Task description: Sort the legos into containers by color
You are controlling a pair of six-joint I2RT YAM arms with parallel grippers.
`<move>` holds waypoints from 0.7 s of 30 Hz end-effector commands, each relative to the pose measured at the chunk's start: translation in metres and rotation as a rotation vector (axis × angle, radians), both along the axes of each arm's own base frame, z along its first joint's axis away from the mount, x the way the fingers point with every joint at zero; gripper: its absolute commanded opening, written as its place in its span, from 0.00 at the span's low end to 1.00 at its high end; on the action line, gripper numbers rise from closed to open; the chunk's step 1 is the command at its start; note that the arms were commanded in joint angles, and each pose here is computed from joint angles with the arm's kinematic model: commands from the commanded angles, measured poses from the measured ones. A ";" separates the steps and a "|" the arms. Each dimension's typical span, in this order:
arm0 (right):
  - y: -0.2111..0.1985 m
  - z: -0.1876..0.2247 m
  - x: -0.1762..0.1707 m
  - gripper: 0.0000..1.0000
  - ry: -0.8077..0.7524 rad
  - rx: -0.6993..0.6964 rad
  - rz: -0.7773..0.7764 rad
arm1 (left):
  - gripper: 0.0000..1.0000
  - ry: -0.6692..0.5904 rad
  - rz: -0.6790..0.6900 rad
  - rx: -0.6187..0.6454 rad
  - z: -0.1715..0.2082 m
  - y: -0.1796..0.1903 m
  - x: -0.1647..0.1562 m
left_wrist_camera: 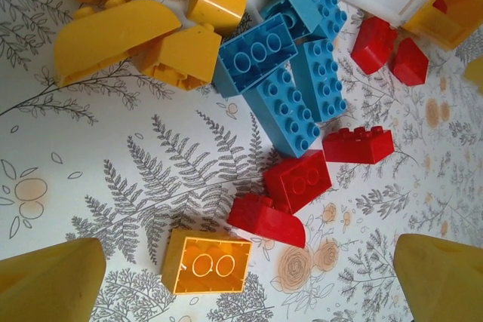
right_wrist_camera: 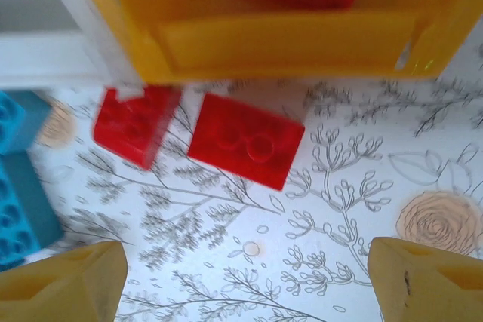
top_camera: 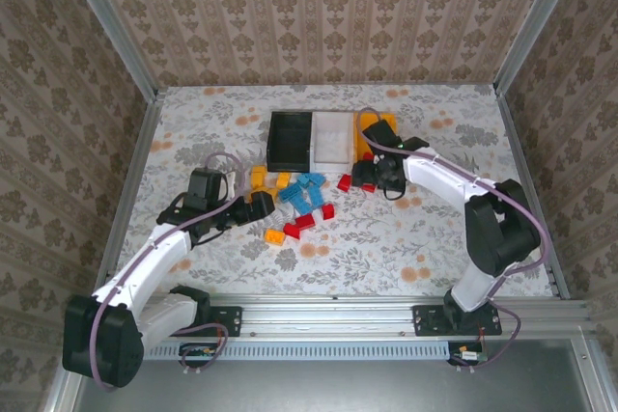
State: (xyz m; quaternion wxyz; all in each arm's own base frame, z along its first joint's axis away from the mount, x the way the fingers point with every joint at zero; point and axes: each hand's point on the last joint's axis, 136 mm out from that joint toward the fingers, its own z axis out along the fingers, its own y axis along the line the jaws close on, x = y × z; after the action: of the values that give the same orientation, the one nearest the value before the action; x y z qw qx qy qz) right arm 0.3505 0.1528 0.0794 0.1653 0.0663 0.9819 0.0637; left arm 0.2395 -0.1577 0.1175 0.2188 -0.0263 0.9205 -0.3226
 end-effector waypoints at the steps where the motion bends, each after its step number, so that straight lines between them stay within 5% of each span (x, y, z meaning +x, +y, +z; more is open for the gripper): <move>1: 0.004 -0.019 0.002 0.85 0.021 0.004 -0.031 | 1.00 0.005 0.002 -0.033 0.002 -0.003 -0.002; 21: 0.000 -0.049 0.040 0.74 0.058 -0.052 -0.082 | 1.00 0.011 -0.003 0.002 0.002 0.000 -0.001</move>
State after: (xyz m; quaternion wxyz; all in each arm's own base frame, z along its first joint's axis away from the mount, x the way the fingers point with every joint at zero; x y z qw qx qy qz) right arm 0.3824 0.1573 0.0308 0.1362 0.0922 0.9854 0.0431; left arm 0.2383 -0.1578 0.1184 0.2178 -0.0271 0.9202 -0.3242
